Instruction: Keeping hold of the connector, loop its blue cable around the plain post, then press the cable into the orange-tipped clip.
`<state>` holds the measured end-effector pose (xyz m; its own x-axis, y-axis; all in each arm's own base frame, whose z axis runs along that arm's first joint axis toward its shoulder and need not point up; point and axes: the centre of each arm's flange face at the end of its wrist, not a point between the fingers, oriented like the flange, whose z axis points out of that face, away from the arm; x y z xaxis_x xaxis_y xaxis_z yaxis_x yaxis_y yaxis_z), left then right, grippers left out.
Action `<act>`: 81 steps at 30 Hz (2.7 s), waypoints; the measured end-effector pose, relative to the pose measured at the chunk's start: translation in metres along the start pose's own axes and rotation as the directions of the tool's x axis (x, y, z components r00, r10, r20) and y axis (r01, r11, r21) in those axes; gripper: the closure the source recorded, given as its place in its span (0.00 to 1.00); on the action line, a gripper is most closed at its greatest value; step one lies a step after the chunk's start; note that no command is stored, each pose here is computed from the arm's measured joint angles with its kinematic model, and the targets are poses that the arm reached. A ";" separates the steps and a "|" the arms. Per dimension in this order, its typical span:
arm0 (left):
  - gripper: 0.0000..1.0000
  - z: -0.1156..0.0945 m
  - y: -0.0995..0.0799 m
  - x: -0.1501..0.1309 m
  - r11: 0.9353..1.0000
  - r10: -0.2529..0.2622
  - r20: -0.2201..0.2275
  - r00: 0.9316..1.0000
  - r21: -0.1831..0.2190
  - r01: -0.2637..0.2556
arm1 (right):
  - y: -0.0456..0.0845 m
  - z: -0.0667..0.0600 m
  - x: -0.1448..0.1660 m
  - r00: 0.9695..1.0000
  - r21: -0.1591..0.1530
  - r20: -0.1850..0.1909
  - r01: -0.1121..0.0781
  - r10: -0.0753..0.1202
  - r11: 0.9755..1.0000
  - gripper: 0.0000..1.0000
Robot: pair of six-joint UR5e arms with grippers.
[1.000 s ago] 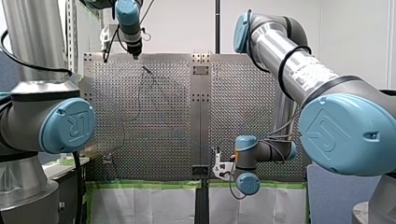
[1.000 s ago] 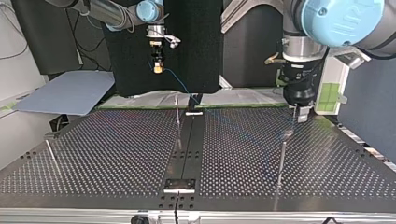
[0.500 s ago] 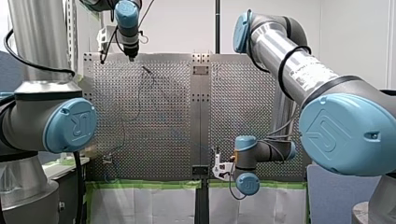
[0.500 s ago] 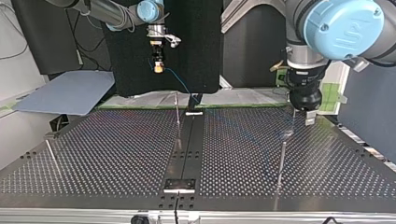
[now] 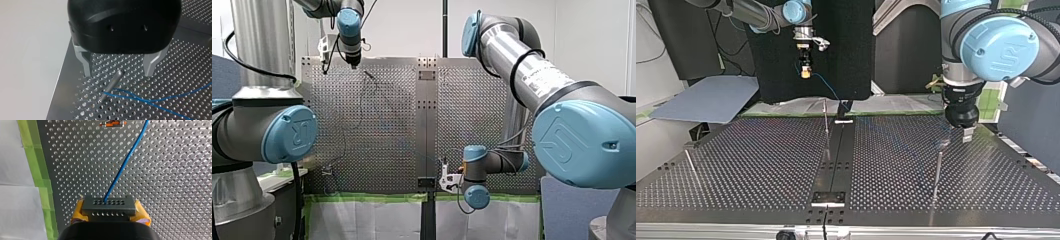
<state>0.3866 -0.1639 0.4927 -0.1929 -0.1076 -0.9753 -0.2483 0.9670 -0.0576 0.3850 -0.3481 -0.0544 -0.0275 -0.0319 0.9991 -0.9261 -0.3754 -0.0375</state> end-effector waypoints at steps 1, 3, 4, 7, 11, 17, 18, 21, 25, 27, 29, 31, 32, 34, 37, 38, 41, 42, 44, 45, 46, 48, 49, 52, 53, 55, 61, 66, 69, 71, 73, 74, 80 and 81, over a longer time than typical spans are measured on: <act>0.00 0.000 0.000 0.000 1.000 0.000 0.000 1.000 -0.003 0.000 | 0.000 0.000 0.000 1.000 0.000 0.000 0.000 0.000 1.000 1.00; 0.00 0.000 0.001 0.000 1.000 -0.001 0.000 1.000 -0.005 0.001 | 0.000 0.000 0.000 1.000 0.000 0.001 0.001 -0.001 1.000 1.00; 0.00 0.000 0.001 0.000 1.000 -0.001 0.000 1.000 -0.006 0.001 | 0.000 0.000 0.000 1.000 0.000 0.002 0.001 -0.001 1.000 1.00; 0.00 0.000 0.001 0.000 1.000 -0.001 -0.001 1.000 -0.007 0.001 | 0.000 0.000 0.000 1.000 0.000 0.003 0.001 -0.001 1.000 1.00; 0.00 0.000 0.001 0.000 1.000 -0.002 -0.001 1.000 -0.008 0.002 | 0.000 0.000 0.000 1.000 0.000 0.003 0.001 -0.001 1.000 1.00; 0.00 0.000 0.001 0.000 1.000 -0.002 -0.002 1.000 -0.009 0.002 | 0.000 0.000 0.000 1.000 0.000 0.004 0.000 0.000 1.000 1.00; 0.00 0.000 0.001 0.000 1.000 -0.001 -0.002 1.000 -0.009 0.001 | 0.000 0.000 0.000 1.000 0.000 0.005 0.000 0.000 1.000 1.00; 0.00 -0.001 0.000 0.000 1.000 0.014 -0.001 1.000 -0.005 -0.014 | 0.000 0.000 0.000 1.000 0.001 0.005 -0.002 0.002 1.000 1.00; 0.00 -0.003 -0.006 0.000 0.999 0.051 0.015 0.999 0.011 -0.051 | 0.000 0.000 0.000 1.000 0.006 0.004 -0.006 0.006 1.000 1.00; 0.00 -0.003 -0.009 0.000 0.998 0.068 0.025 0.997 0.018 -0.068 | -0.001 0.000 0.000 1.000 0.007 0.004 -0.007 0.007 1.000 1.00; 0.00 -0.003 -0.012 0.000 0.996 0.088 0.033 0.996 0.026 -0.089 | -0.001 0.000 0.000 1.000 0.007 0.003 -0.008 0.008 1.000 1.00; 0.00 -0.003 -0.017 0.002 0.994 0.108 0.039 0.993 0.032 -0.109 | -0.001 0.000 0.000 1.000 0.008 0.002 -0.009 0.009 1.000 1.00; 0.00 -0.003 -0.020 0.003 0.993 0.116 0.042 0.992 0.033 -0.118 | -0.001 0.000 0.000 1.000 0.008 0.001 -0.010 0.010 1.000 1.00; 0.00 -0.001 -0.027 0.008 0.990 0.137 0.048 0.989 0.034 -0.139 | -0.001 0.000 0.000 1.000 0.009 -0.001 -0.010 0.010 1.000 1.00; 0.00 0.004 -0.040 0.011 0.985 0.165 0.064 0.984 0.033 -0.167 | -0.001 0.000 0.000 1.000 0.012 -0.001 -0.011 0.011 1.000 1.00; 0.00 0.005 -0.045 0.011 0.984 0.172 0.072 0.983 0.033 -0.174 | -0.001 0.000 0.000 1.000 0.013 -0.001 -0.011 0.011 1.000 1.00; 0.00 0.009 -0.060 0.010 0.980 0.193 0.098 0.976 0.029 -0.197 | -0.002 0.000 0.000 1.000 0.014 -0.001 -0.011 0.011 1.000 1.00; 0.00 0.010 -0.065 0.010 0.979 0.198 0.106 0.974 0.028 -0.202 | -0.002 0.000 0.000 1.000 0.014 -0.001 -0.011 0.011 1.000 1.00; 0.00 0.013 -0.077 0.010 0.976 0.212 0.123 0.969 0.025 -0.217 | -0.002 0.000 0.000 1.000 0.015 -0.001 -0.012 0.012 1.000 1.00; 0.00 0.014 -0.082 0.010 0.975 0.218 0.130 0.967 0.023 -0.223 | -0.002 0.000 0.000 1.000 0.015 -0.001 -0.012 0.012 1.000 1.00; 0.00 0.015 -0.088 0.012 0.972 0.228 0.137 0.964 0.021 -0.233 | -0.002 0.000 0.000 1.000 0.015 -0.001 -0.012 0.012 1.000 1.00; 0.00 0.017 -0.098 0.017 0.969 0.243 0.144 0.959 0.018 -0.248 | -0.002 0.000 0.000 1.000 0.015 -0.001 -0.012 0.012 1.000 1.00; 0.00 0.017 -0.103 0.020 0.966 0.253 0.147 0.956 0.016 -0.258 | -0.002 0.000 0.000 1.000 0.015 -0.001 -0.012 0.012 1.000 1.00; 0.00 0.019 -0.118 0.032 0.957 0.284 0.151 0.947 0.010 -0.289 | -0.002 0.000 0.000 1.000 0.015 -0.003 -0.013 0.013 1.000 1.00; 0.00 0.018 -0.122 0.035 0.955 0.293 0.151 0.944 0.009 -0.297 | -0.002 0.000 0.000 1.000 0.016 -0.004 -0.013 0.013 1.000 1.00; 0.00 0.015 -0.129 0.040 0.949 0.312 0.154 0.938 0.005 -0.316 | -0.002 0.000 0.001 1.000 0.018 -0.005 -0.013 0.013 1.000 1.00; 0.00 0.008 -0.144 0.056 0.925 0.379 0.144 0.914 -0.018 -0.380 | -0.003 0.000 0.001 1.000 0.020 -0.005 -0.013 0.013 1.000 1.00; 0.00 0.021 -0.152 0.070 0.901 0.433 0.120 0.894 -0.034 -0.432 | -0.003 0.000 0.000 1.000 0.021 0.000 -0.011 0.011 1.000 1.00; 0.00 0.034 -0.156 0.077 0.895 0.445 0.111 0.889 -0.042 -0.443 | -0.003 0.000 0.000 1.000 0.021 0.000 -0.011 0.011 1.000 1.00; 0.00 0.041 -0.158 0.079 0.895 0.445 0.110 0.889 -0.048 -0.442 | -0.004 -0.001 0.000 1.000 0.022 -0.002 -0.012 0.012 1.000 1.00; 0.00 0.047 -0.157 0.078 0.897 0.443 0.111 0.890 -0.055 -0.439 | -0.004 0.000 0.001 1.000 0.023 -0.004 -0.013 0.013 1.000 1.00; 0.00 0.049 -0.157 0.078 0.897 0.441 0.112 0.890 -0.057 -0.438 | -0.004 0.000 0.001 1.000 0.023 -0.006 -0.013 0.013 1.000 1.00; 0.00 0.062 -0.156 0.082 0.897 0.441 0.106 0.891 -0.067 -0.436 | -0.004 0.001 0.001 1.000 0.023 -0.008 -0.014 0.014 1.000 1.00; 0.00 0.065 -0.157 0.083 0.896 0.444 0.102 0.890 -0.067 -0.439 | -0.004 0.001 0.001 1.000 0.023 -0.008 -0.014 0.014 1.000 1.00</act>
<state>0.4710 -0.3097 0.4068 -0.1851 0.3570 -0.9156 -0.2016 0.8981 0.3909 0.3894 -0.3473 -0.0532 -0.0437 -0.0295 0.9986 -0.9166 -0.3965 -0.0518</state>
